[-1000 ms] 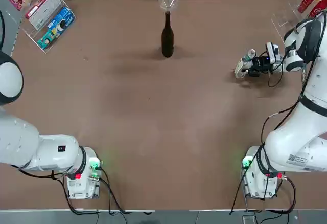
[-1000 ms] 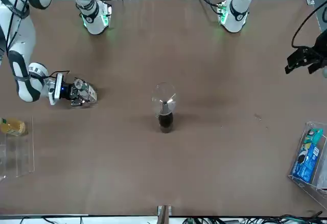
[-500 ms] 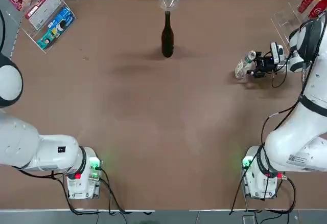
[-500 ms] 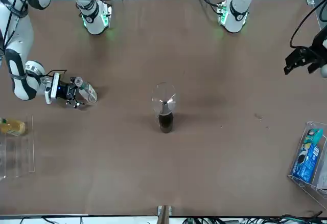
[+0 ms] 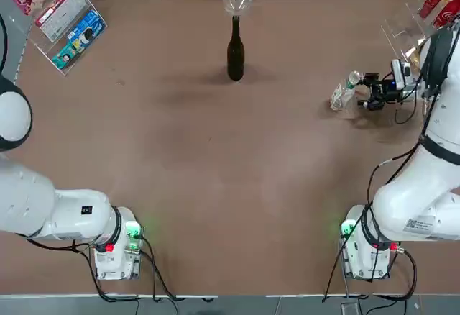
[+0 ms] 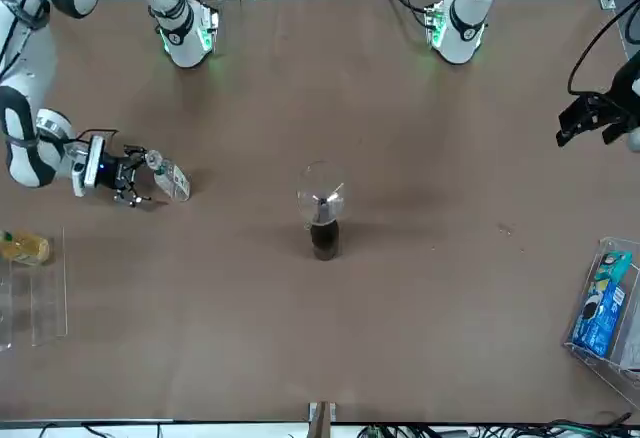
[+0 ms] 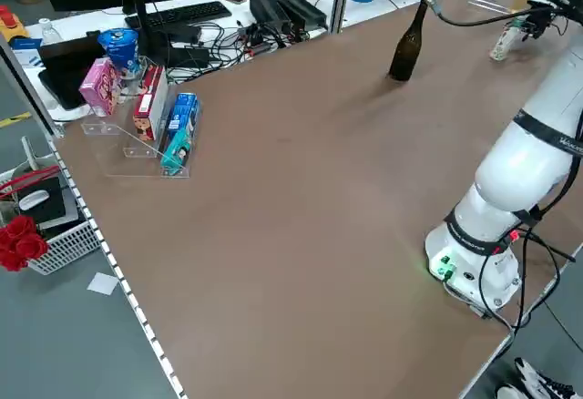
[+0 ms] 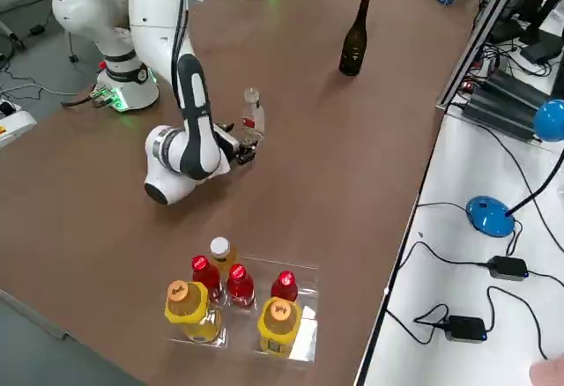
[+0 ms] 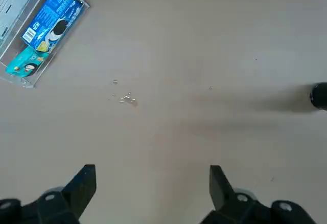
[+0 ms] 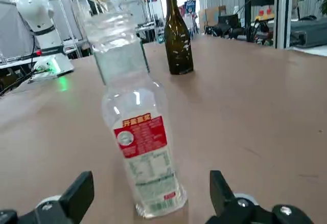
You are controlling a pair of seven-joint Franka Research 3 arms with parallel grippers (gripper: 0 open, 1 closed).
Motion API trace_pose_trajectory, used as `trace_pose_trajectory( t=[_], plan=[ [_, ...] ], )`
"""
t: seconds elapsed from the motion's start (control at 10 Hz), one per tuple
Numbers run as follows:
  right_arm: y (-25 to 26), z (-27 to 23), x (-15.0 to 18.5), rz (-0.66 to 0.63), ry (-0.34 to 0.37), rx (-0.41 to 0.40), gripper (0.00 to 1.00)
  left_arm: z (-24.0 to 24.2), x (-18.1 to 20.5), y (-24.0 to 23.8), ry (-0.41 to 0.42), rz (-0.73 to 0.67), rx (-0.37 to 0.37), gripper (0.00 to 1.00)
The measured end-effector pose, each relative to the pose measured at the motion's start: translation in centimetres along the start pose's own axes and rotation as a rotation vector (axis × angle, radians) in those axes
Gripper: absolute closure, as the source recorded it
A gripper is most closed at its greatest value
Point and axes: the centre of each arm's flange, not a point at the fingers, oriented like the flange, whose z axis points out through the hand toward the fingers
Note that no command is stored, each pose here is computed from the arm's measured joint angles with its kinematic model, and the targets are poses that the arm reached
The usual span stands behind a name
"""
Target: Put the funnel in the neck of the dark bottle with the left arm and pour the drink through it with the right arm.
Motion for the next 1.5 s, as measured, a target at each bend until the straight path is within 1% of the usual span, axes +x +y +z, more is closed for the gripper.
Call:
trace_pose_trajectory(
  t=[0.2, 0.3, 0.4, 0.7, 0.9, 1.0, 1.2, 1.3, 1.5],
  plan=[
    [0.1, -2.9, 2.8, 0.05, -0.079, 0.032, 0.0, 0.0, 0.0, -0.1, 0.0, -0.001, 0.0, 0.02],
    [0.3, -4.5, 5.1, 0.112, -0.135, 0.046, 0.0, 0.0, 0.0, -0.1, -0.001, -0.001, 0.0, 0.02],
    [0.8, -6.0, 7.6, 0.182, -0.208, 0.042, 0.0, 0.1, 0.0, -0.1, -0.001, -0.002, 0.0, 0.02],
    [1.2, -8.7, 15.2, 0.392, -0.425, -0.045, 0.0, 0.0, 0.0, -0.1, 0.0, -0.002, 0.0, 0.02],
    [1.2, -8.6, 20.2, 0.514, -0.529, -0.099, 0.0, 0.0, 0.0, -0.2, 0.0, -0.003, 0.0, 0.02],
    [1.6, -8.8, 23.0, 0.559, -0.574, -0.137, 0.0, 0.0, 0.0, -0.2, 0.0, -0.003, 0.0, 0.02],
    [3.0, -8.9, 29.9, 0.683, -0.674, -0.241, 0.0, 0.0, 0.0, -0.2, 0.001, -0.004, 0.0, 0.02],
    [3.6, -8.5, 33.5, 0.762, -0.725, -0.313, 0.0, 0.0, 0.0, -0.2, 0.002, -0.004, 0.0, 0.02],
    [3.4, -6.5, 40.3, 0.921, -0.819, -0.493, 0.0, -0.1, 0.0, -0.2, 0.006, -0.004, 0.0, 0.02]
  ],
)
